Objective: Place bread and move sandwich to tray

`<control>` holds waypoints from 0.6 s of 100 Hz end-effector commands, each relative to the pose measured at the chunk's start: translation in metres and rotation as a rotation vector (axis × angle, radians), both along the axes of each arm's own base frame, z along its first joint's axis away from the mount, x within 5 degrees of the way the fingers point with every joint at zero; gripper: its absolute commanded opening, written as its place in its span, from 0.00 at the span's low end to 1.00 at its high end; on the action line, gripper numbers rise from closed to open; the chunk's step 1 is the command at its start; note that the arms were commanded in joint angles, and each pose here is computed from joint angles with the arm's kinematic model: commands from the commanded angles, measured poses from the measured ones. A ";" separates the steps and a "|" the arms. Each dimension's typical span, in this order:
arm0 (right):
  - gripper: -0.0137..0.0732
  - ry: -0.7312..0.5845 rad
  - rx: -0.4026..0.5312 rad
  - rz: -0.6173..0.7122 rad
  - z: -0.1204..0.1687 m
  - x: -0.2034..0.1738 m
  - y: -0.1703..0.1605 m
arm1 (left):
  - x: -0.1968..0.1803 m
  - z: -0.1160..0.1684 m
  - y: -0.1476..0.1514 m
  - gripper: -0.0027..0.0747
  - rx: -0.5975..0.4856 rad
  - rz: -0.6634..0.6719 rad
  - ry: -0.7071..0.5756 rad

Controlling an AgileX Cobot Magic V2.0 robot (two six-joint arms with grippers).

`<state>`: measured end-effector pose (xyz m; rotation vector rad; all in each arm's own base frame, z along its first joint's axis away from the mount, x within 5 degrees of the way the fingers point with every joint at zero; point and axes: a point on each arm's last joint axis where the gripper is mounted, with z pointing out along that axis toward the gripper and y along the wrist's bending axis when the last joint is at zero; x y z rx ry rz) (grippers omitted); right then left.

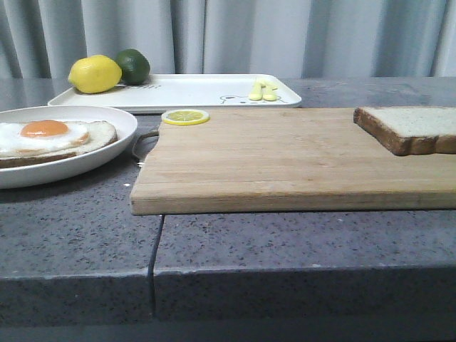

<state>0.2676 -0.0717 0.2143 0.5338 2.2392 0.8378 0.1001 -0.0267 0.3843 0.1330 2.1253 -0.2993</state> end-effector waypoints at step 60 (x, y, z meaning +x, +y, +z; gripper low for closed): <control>0.59 -0.029 0.089 0.081 -0.003 0.014 0.013 | 0.002 0.015 0.000 0.81 -0.030 0.009 -0.084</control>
